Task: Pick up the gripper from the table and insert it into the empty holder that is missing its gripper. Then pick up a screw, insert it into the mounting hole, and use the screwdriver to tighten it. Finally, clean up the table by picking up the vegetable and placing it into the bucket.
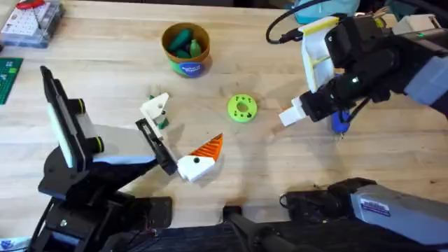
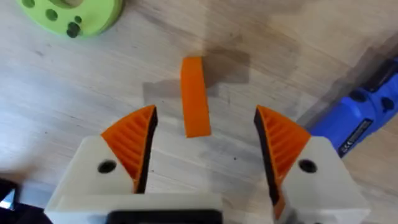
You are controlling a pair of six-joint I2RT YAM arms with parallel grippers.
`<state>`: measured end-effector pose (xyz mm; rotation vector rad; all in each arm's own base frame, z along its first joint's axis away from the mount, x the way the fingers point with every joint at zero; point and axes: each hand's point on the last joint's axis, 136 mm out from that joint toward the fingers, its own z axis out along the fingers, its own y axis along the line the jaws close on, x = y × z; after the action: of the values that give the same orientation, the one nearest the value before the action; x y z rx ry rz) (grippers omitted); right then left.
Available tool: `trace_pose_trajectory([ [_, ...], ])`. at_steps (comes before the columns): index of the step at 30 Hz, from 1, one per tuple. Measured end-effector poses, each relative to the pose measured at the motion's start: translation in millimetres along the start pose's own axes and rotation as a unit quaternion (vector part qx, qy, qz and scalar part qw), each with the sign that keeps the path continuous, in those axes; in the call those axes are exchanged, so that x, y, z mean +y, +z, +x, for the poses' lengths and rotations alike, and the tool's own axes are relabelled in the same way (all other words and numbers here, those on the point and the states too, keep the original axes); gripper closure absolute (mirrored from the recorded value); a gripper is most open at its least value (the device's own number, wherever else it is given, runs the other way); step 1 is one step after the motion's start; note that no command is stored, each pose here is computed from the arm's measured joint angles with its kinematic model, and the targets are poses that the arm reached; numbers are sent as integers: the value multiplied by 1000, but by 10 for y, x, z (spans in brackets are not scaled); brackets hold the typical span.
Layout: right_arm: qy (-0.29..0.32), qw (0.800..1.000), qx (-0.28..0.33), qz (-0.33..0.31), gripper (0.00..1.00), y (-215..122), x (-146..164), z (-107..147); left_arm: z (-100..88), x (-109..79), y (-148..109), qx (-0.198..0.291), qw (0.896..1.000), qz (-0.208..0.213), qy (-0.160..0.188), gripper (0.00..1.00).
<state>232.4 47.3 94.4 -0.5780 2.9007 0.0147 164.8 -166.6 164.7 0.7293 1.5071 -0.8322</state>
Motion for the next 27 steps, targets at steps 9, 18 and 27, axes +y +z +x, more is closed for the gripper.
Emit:
trace_pose_trajectory([
  [9,-8,1000,11,-25,594,95,72,-21,0,0,0,0,1000,0,0,7],
  [18,-8,1000,8,-25,993,104,67,-41,0,0,0,0,1000,0,0,7],
  [27,42,998,-44,-21,995,-232,51,-214,0,0,0,0,1000,0,0,7],
])
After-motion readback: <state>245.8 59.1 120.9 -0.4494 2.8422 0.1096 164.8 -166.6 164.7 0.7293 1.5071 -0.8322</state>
